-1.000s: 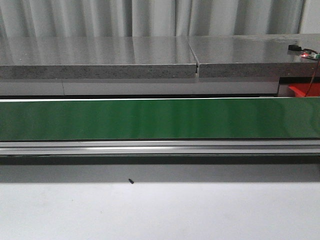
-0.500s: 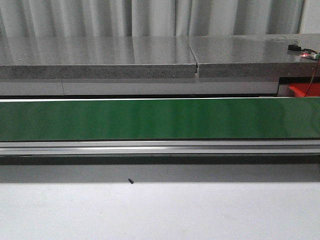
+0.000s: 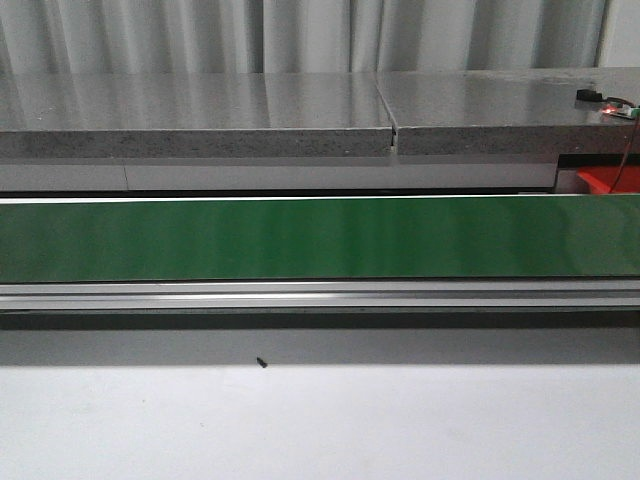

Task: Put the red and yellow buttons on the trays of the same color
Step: 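Grasp a second red button from the cluster with the left gripper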

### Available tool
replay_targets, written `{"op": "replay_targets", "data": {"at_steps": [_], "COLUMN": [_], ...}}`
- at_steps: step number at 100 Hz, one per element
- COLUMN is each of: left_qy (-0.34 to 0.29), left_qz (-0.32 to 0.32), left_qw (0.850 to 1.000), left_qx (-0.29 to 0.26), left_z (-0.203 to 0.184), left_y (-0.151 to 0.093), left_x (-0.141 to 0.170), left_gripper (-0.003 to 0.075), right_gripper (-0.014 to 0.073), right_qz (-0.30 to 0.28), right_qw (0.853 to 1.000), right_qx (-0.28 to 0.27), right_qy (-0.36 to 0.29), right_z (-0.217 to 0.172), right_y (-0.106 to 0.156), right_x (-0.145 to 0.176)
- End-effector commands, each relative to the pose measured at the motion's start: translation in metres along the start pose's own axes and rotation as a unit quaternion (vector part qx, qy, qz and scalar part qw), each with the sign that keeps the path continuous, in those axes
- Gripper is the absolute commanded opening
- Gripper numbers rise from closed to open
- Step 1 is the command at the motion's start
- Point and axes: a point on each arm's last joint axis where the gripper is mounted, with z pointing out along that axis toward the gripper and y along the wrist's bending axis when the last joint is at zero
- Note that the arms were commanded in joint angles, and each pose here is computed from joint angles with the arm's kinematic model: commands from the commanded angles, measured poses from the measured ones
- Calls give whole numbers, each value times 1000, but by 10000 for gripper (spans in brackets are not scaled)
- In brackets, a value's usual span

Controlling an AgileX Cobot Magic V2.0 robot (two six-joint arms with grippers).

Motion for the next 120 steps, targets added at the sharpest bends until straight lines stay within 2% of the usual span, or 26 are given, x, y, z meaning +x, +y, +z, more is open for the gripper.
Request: {"op": "replay_targets", "data": {"at_steps": [1, 11, 32, 39, 51, 65, 93, 103, 120], "left_qy": [-68, -81, -67, -72, -81, -86, -105, -99, -132], "left_qz": [0, -8, -16, -19, -27, -28, -25, -33, -43], "left_qw": [998, 997, 998, 997, 996, 996, 994, 994, 990], "left_qx": [-4, 1, 7, 10, 16, 15, 14, 20, 25], "left_z": [-22, -17, 0, 0, 0, 0, -22, -36, -61], "left_y": [-1, -1, 0, 0, -1, -1, -4, -7, -15], "left_x": [-14, -18, -19, -20, -22, -23, -16, 2, 33], "left_gripper": [545, 545, 526, 456, 282, 168, 160, 160, 160], "right_gripper": [-59, -59, -59, -59, -59, -59, -59, -59, -59], "right_qz": [0, 0, 0, 0, 0, 0, 0, 0, 0], "right_qw": [999, 999, 999, 999, 999, 999, 999, 999, 999], "right_qx": [-3, -3, -3, -3, -3, -3, -3, -3, -3], "right_qy": [-45, -45, -45, -45, -45, -45, -45, -45, -45], "right_z": [-3, -3, -3, -3, -3, -3, -3, -3, -3], "right_y": [1, 1, 1, 1, 1, 1, 1, 1, 1], "right_x": [-14, -14, -14, -14, -14, -14, -14, -14, -14]}}
